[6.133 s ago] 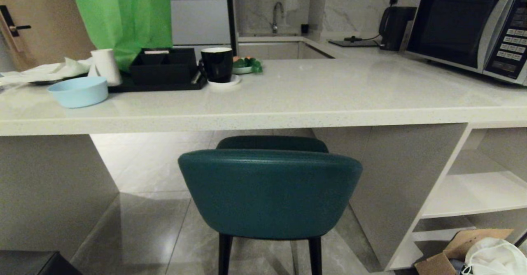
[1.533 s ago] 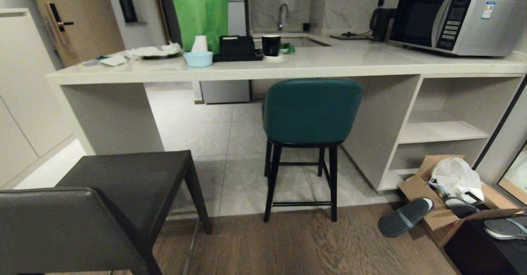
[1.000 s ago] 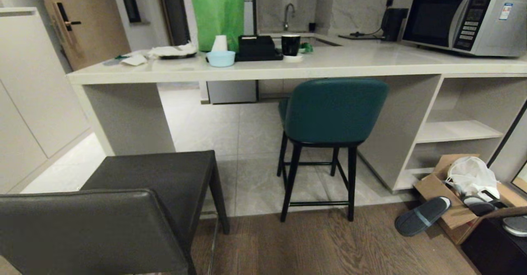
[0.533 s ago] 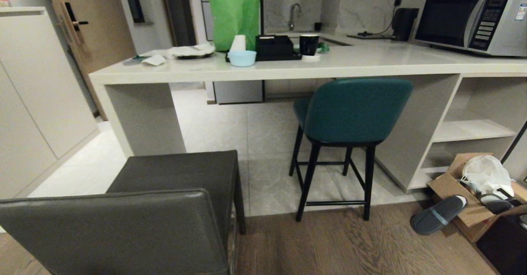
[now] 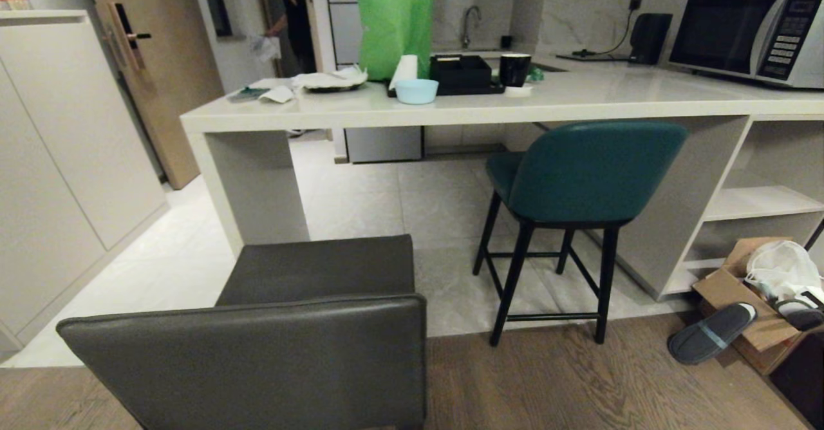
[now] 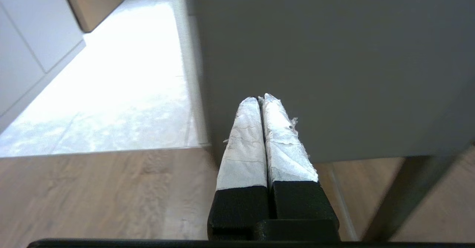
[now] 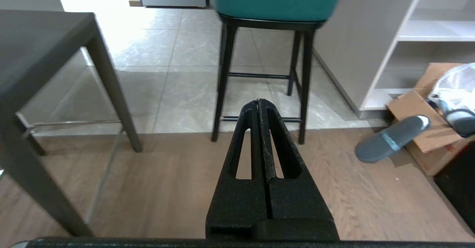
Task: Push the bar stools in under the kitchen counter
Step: Push the gray chair back under the dining table
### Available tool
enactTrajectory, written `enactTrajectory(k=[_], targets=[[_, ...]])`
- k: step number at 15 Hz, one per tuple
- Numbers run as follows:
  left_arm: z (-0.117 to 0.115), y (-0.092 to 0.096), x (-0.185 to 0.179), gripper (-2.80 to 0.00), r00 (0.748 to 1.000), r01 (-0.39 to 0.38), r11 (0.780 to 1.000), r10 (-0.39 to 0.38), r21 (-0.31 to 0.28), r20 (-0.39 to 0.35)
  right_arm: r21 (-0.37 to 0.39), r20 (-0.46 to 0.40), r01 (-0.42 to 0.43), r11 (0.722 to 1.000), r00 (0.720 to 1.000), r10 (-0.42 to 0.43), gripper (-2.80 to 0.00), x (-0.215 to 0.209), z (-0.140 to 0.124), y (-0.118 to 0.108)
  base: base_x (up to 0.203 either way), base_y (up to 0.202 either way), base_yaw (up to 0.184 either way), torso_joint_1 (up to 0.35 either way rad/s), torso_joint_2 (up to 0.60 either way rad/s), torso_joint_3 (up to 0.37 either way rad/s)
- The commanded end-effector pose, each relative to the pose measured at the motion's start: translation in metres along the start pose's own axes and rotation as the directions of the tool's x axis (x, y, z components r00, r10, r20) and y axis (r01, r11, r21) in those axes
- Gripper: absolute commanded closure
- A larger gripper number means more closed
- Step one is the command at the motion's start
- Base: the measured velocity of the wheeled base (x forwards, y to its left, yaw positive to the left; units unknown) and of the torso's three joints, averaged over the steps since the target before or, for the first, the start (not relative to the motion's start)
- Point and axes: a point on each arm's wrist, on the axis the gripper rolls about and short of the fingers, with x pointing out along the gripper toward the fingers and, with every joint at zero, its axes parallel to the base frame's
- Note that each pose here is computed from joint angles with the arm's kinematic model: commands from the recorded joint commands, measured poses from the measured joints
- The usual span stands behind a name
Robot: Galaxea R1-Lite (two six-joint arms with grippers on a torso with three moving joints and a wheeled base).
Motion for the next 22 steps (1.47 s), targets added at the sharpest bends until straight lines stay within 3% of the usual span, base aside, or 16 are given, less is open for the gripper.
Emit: enactTrajectory(k=[1, 10, 14, 16, 18, 19, 22], targets=[[-0.001, 0.000, 0.000, 0.00, 1.000, 0.000, 1.000, 0.000, 0.000, -0.004, -0.001, -0.001, -0.002, 1.000, 1.000, 0.002, 0.00, 0.000, 0.000, 0.000, 0.000, 0.197, 0.000, 0.005, 0.01, 0.002], [-0.001, 0.000, 0.000, 0.00, 1.000, 0.000, 1.000, 0.000, 0.000, -0.004, -0.001, -0.001, 0.000, 1.000, 1.000, 0.000, 0.00, 0.000, 0.000, 0.000, 0.000, 0.191, -0.001, 0.002, 0.00, 0.002], [-0.001, 0.000, 0.000, 0.00, 1.000, 0.000, 1.000, 0.000, 0.000, -0.004, -0.006, -0.001, -0.002, 1.000, 1.000, 0.002, 0.00, 0.000, 0.000, 0.000, 0.000, 0.023, -0.001, 0.002, 0.00, 0.001], [-0.001, 0.000, 0.000, 0.00, 1.000, 0.001, 1.000, -0.001, 0.003, 0.000, -0.051, -0.002, -0.015, 0.999, 1.000, 0.015, 0.00, 0.000, 0.000, 0.000, 0.000, 0.000, 0.000, 0.000, 0.00, 0.000], [0.023, 0.000, -0.007, 0.00, 0.998, 0.026, 0.999, -0.024, -0.034, 0.053, -0.066, -0.019, -0.049, 0.997, 0.999, 0.048, 0.00, 0.000, 0.007, 0.001, 0.000, 0.000, 0.000, 0.000, 0.00, 0.000], [0.038, 0.000, -0.008, 0.00, 0.998, 0.050, 0.996, -0.047, -0.070, 0.046, -0.061, -0.030, -0.063, 0.996, 0.998, 0.061, 0.00, 0.000, 0.016, 0.000, 0.000, 0.000, 0.000, 0.000, 0.00, 0.000], [0.070, 0.001, 0.019, 0.00, 0.992, 0.098, 0.988, -0.107, -0.121, -0.068, -0.031, -0.103, -0.093, 0.995, 0.991, 0.090, 0.00, 0.011, 0.037, -0.001, 0.000, 0.000, 0.000, 0.000, 0.00, 0.000]])
